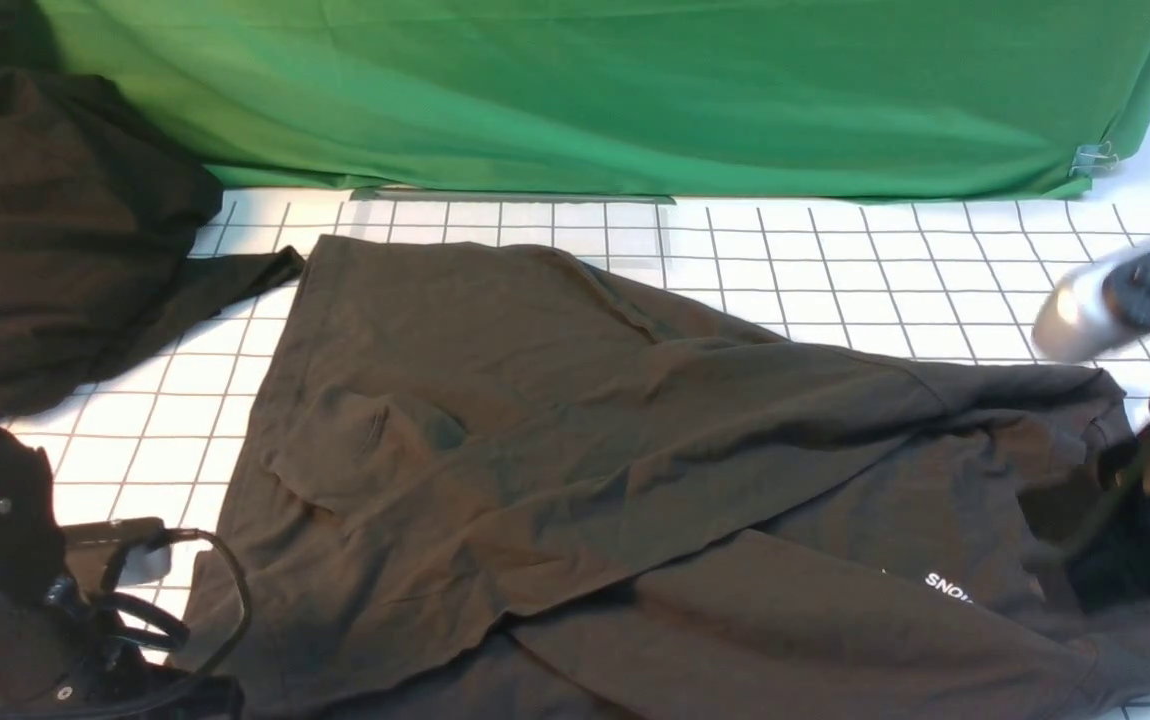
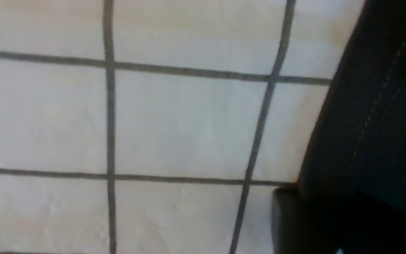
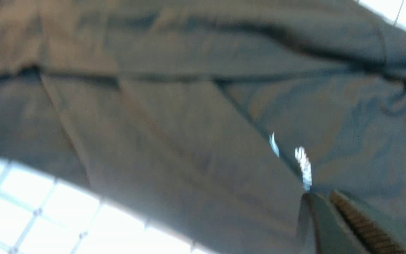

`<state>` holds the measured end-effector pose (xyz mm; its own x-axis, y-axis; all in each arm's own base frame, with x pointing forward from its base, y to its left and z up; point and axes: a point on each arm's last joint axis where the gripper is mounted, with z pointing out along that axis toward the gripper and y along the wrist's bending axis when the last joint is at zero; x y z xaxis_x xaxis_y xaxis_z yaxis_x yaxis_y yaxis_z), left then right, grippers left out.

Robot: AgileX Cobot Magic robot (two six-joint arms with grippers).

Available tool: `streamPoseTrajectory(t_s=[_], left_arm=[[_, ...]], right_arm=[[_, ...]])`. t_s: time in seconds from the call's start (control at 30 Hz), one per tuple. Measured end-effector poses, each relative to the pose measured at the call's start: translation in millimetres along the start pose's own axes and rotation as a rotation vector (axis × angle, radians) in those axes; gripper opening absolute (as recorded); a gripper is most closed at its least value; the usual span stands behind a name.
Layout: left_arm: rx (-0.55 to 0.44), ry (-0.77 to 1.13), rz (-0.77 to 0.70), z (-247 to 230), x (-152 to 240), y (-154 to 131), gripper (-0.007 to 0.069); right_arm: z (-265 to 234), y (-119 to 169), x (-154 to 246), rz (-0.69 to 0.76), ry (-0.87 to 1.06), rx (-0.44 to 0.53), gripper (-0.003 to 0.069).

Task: Fold a long-sleeved shirt over a white checkered tablecloth.
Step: 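Grasp the near edge of the shirt at its hem and shoulder corners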

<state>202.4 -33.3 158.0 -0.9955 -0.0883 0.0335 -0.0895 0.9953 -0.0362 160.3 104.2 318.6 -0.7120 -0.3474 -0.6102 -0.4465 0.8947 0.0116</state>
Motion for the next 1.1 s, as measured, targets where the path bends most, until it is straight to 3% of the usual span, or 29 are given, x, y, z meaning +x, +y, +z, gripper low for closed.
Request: streamPoseTrajectory(t_s=[0.1,0.37,0.5,0.53,0.57,0.6,0.63,0.7,0.77,0.97,1.1], left_arm=[[0.012,0.018,0.026,0.2,1.6,-1.1,0.004],[0.027,-0.006,0.057,-24.2,17.0,0.6,0.0024],[0.036,-0.097,0.074,-47.3,30.0,3.5,0.0024],[0.039,-0.134,0.08,-54.8,34.4,4.6,0.0024],[0.039,-0.139,0.08,-55.7,35.0,4.8,0.0024],[0.041,-0.171,0.085,-63.2,40.7,6.1,0.0024],[0.041,-0.169,0.085,-63.2,40.9,6.2,0.0024],[0.038,-0.201,0.092,-70.3,47.0,8.1,0.0024],[0.027,-0.218,0.096,-73.3,49.2,9.7,0.0024],[0.018,-0.223,0.098,-74.1,49.9,10.8,0.0024],[0.018,-0.223,0.098,-74.1,49.9,10.8,0.0024]], right_arm=[[2.3,4.0,6.2,-0.05,0.083,-0.042,0.0031],[39.9,19.2,16.0,-0.199,0.36,-0.149,0.0071],[65.4,37.3,23.4,-0.311,0.469,-0.177,0.0202],[72.9,43.9,27.8,-0.357,0.494,-0.176,0.0276],[74.0,43.8,27.9,-0.36,0.498,-0.173,0.0276],[83.8,48.8,34.9,-0.418,0.533,-0.143,0.0377],[84.7,49.6,35.8,-0.417,0.537,-0.143,0.0387],[96.1,49.6,44.4,-0.442,0.56,-0.077,0.0499],[106.2,47.4,50.2,-0.451,0.547,-0.047,0.0538],[130.5,46.9,63.5,-0.456,0.532,-0.025,0.0541],[148.9,48.4,67.6,-0.453,0.533,-0.001,0.048]])
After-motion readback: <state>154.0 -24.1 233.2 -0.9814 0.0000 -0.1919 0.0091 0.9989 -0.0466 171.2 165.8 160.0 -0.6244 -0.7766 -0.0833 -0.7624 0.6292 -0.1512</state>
